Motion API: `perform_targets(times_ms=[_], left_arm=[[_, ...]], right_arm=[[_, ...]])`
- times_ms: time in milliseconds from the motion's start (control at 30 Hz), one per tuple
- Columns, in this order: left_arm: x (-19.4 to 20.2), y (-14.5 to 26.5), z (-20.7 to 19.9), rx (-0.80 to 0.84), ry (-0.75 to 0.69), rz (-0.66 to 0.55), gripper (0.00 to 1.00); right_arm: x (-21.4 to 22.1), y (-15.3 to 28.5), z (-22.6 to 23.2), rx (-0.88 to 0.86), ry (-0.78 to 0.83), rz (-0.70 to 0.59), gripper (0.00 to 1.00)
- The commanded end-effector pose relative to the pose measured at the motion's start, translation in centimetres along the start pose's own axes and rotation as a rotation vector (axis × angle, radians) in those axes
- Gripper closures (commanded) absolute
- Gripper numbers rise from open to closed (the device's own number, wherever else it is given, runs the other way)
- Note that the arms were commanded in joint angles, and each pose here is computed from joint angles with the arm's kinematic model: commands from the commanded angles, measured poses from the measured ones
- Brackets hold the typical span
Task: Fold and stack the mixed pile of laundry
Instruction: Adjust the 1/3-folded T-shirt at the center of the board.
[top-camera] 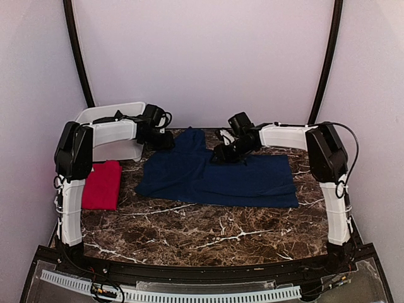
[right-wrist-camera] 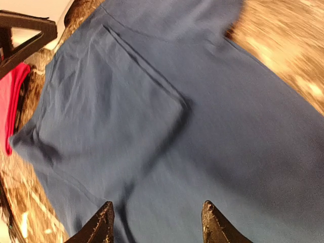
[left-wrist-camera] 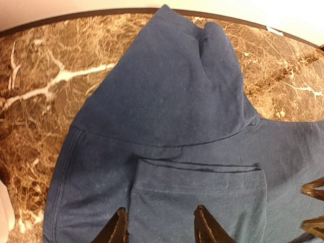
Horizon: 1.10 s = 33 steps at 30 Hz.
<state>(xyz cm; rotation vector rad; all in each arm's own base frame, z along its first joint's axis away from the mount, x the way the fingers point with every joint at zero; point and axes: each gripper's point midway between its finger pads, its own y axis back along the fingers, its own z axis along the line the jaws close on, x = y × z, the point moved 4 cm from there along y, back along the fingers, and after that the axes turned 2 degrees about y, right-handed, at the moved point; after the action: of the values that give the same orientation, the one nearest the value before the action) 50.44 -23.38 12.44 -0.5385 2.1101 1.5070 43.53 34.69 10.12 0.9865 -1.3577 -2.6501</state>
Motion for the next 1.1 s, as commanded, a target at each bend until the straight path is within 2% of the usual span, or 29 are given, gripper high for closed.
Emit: perform_targets(times_ms=[0,33,167,267,400,567,667,800,933,1067], left_arm=[[0.4,3.8,-2.3,0.088,-0.070,0.013,0.54],[0.6,4.7,-4.0,0.140,-0.149,0.000,0.53],[4.8,5.3,-10.1,0.350,-0.403,0.079,0.52],[7.4,5.3,-13.4,0.471,-0.543,0.110,0.52],[10.2,5.0,-17.6,0.587,-0.713,0.108,0.52],[10.8,4.4,-20.8,0.680,-0.859,0.074,0.52],[11.8,2.5,-21.3,0.687,-0.905,0.107,0.55],[12.7,0.6,-20.9,0.658,-0.948,0.156,0.58],[13.3,-0.5,-19.7,0.593,-0.975,0.190,0.60],[13.4,-0.6,-18.4,0.575,-0.946,0.228,0.62]], right_arm=[[-0.5,7.2,0.6,0.057,0.080,-0.068,0.44],[0.3,8.3,0.2,0.079,0.076,-0.062,0.44],[4.0,12.6,-2.7,0.093,-0.054,-0.050,0.44],[6.4,15.9,-4.3,0.125,-0.140,-0.058,0.44],[9.7,17.5,-5.1,0.155,-0.229,-0.038,0.44],[11.7,18.0,-6.1,0.131,-0.328,-0.049,0.44],[12.2,18.2,-6.4,0.119,-0.351,-0.059,0.46],[12.1,18.2,-5.9,0.084,-0.303,-0.056,0.48],[11.3,17.7,-3.8,0.007,-0.189,-0.058,0.50],[11.2,15.5,-2.0,0.030,-0.064,0.017,0.51]])
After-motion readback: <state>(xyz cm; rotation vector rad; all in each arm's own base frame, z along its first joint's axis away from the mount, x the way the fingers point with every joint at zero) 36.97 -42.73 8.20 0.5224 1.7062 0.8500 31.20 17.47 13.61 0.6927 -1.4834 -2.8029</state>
